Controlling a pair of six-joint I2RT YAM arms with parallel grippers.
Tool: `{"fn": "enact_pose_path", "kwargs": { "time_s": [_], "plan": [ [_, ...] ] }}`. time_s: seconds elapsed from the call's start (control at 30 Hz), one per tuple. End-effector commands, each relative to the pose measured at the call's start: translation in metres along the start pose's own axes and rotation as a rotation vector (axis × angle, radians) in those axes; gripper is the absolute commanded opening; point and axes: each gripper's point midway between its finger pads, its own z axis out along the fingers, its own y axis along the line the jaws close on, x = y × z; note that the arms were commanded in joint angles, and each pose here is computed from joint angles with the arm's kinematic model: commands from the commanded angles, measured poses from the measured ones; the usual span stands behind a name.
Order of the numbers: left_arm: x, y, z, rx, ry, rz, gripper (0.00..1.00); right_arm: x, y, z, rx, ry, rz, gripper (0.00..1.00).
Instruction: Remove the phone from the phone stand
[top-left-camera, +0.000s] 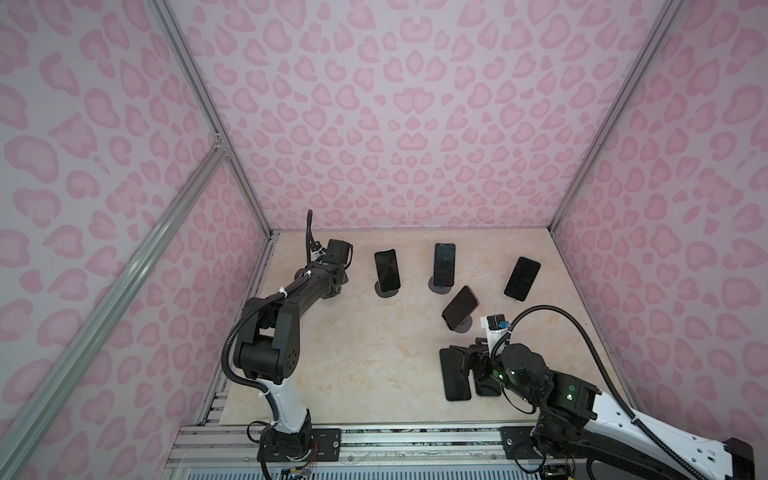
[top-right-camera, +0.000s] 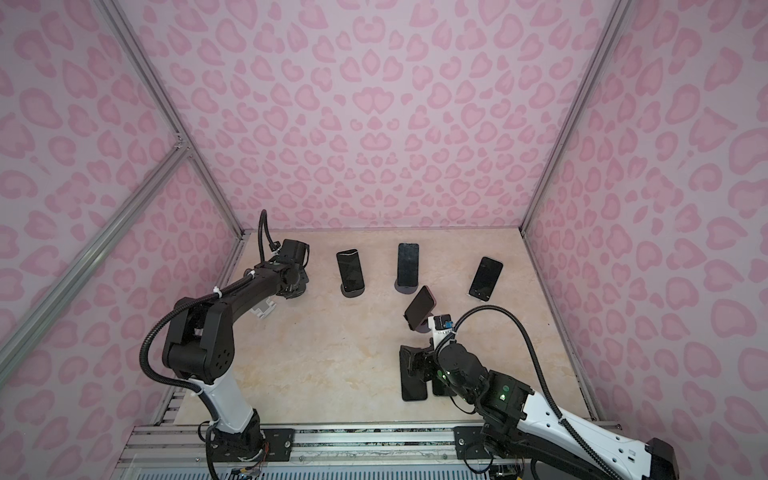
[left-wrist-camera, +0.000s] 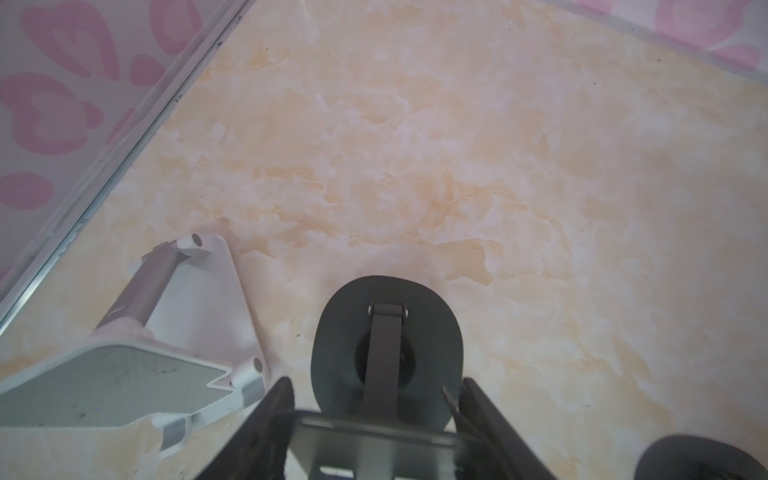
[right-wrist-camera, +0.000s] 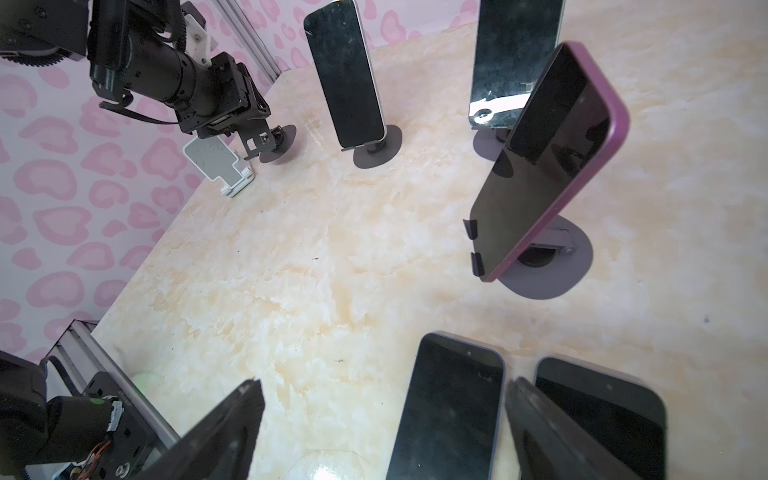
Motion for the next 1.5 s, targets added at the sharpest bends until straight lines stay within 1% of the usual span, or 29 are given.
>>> {"fn": "enact_pose_path", "kwargs": {
  "time_s": [0.0, 0.07, 0.23, 0.33, 0.4, 0.57, 0.67, 0.73, 0.8, 0.9, 0.93, 1.0, 1.03, 1.07, 1.17, 1.3, 1.47],
  "plan": [
    [0.003, 0.000, 0.008, -0.015, 0.020, 0.003, 0.64, -0.009, -0.006, -0.008, 0.039, -0.025, -0.021, 0.93],
    [0.008, 0.000, 0.011, -0.017, 0.033, 0.007, 0.69, -0.015, -0.009, -0.014, 0.048, -0.044, -0.020, 0.94],
    [0.013, 0.001, 0.009, -0.005, 0.051, 0.018, 0.86, -0.027, -0.018, -0.028, 0.084, -0.079, -0.012, 0.94],
    [0.010, 0.001, -0.004, 0.034, 0.042, 0.013, 0.95, -0.032, -0.022, -0.035, 0.106, -0.091, -0.011, 0.94],
    [0.005, 0.002, -0.020, 0.057, 0.027, 0.011, 0.99, -0.038, -0.025, -0.040, 0.126, -0.106, -0.003, 0.93],
    [0.000, 0.002, -0.070, 0.158, -0.014, 0.003, 0.98, -0.039, -0.038, -0.041, 0.191, -0.112, 0.029, 0.92],
    [0.007, 0.004, -0.106, 0.221, -0.071, -0.014, 0.98, -0.035, -0.049, -0.039, 0.234, -0.113, 0.077, 0.88],
    [0.020, 0.006, -0.130, 0.276, -0.108, -0.016, 0.98, -0.035, -0.048, -0.037, 0.207, -0.127, 0.121, 0.79],
    [0.034, 0.010, -0.152, 0.341, -0.126, -0.020, 0.98, -0.034, -0.038, -0.032, 0.125, -0.133, 0.170, 0.59],
    [0.052, 0.019, -0.172, 0.439, -0.122, -0.029, 0.98, -0.026, -0.023, -0.019, 0.034, -0.094, 0.209, 0.35],
    [0.058, 0.020, -0.177, 0.476, -0.118, -0.028, 0.98, -0.022, -0.020, -0.015, 0.022, -0.077, 0.214, 0.28],
    [0.072, 0.022, -0.186, 0.546, -0.097, -0.021, 0.99, -0.016, -0.016, -0.004, 0.014, -0.048, 0.221, 0.11],
    [0.079, 0.022, -0.188, 0.578, -0.083, -0.013, 0.99, -0.016, -0.016, -0.002, 0.022, -0.052, 0.221, 0.04],
    [0.085, 0.022, -0.192, 0.612, -0.073, -0.009, 1.00, -0.017, -0.014, 0.001, 0.027, -0.060, 0.212, 0.00],
    [0.109, 0.023, -0.192, 0.681, -0.020, -0.023, 0.96, -0.023, -0.006, 0.007, 0.085, -0.077, 0.139, 0.00],
    [0.141, 0.014, -0.195, 0.801, 0.057, -0.010, 0.93, -0.021, 0.000, 0.029, 0.185, -0.026, 0.033, 0.00],
    [0.159, 0.019, -0.190, 0.803, 0.092, 0.012, 0.93, -0.020, 0.003, 0.057, 0.281, 0.024, -0.066, 0.00]
  ]
}}
